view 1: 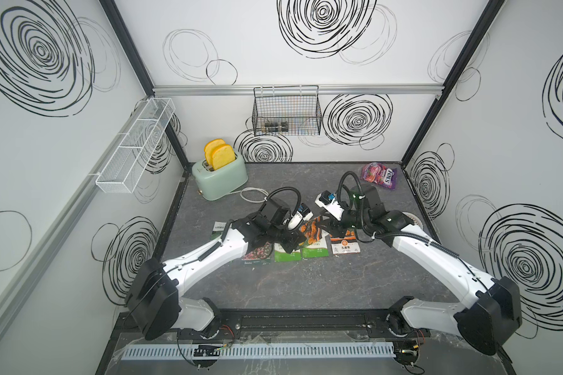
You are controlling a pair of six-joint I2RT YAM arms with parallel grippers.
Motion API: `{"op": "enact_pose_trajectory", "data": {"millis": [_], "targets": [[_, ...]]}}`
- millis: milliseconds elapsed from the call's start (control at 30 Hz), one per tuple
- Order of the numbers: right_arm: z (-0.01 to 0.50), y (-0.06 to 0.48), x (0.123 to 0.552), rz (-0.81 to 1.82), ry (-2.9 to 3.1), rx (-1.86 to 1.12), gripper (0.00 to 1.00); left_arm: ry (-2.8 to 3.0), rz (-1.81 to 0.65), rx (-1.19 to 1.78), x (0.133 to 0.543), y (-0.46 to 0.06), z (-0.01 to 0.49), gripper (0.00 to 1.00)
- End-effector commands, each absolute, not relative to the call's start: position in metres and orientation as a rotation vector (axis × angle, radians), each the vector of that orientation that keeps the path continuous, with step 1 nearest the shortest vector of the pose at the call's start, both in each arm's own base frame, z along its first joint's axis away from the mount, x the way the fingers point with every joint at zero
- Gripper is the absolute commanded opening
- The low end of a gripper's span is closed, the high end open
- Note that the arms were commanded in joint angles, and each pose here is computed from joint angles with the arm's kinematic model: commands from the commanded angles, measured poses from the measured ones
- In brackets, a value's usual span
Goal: Arrange the seed packets in a row
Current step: Pick up the seed packet from the center of the board.
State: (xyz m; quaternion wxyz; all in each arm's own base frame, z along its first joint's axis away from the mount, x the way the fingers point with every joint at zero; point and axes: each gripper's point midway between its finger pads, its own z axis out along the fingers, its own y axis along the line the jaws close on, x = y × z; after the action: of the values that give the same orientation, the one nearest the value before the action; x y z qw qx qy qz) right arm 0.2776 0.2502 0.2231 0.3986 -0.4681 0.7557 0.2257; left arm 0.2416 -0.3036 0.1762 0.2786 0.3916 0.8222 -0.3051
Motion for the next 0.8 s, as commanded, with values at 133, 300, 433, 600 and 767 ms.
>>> {"op": "enact_pose_trajectory", "data": {"millis": [133, 300, 433, 600, 767], "targets": [[0.236, 0.249, 0.290, 0.468, 1.842, -1.185, 0.51, 2.138, -0.838, 1.106, 0.238, -0.312, 0.188, 0.00], [0.255, 0.245, 0.289, 0.468, 1.790, -1.150, 0.53, 2.144, -0.835, 1.106, 0.236, -0.310, 0.186, 0.00], [0.253, 0.245, 0.284, 0.518, 1.797, -1.171, 0.53, 2.135, -0.814, 1.106, 0.238, -0.308, 0.188, 0.00], [0.248, 0.252, 0.269, 0.634, 1.799, -1.215, 0.53, 2.115, -0.796, 1.112, 0.241, -0.308, 0.194, 0.00], [0.240, 0.252, 0.259, 0.681, 1.816, -1.242, 0.50, 2.102, -0.780, 1.115, 0.244, -0.308, 0.197, 0.00]]}}
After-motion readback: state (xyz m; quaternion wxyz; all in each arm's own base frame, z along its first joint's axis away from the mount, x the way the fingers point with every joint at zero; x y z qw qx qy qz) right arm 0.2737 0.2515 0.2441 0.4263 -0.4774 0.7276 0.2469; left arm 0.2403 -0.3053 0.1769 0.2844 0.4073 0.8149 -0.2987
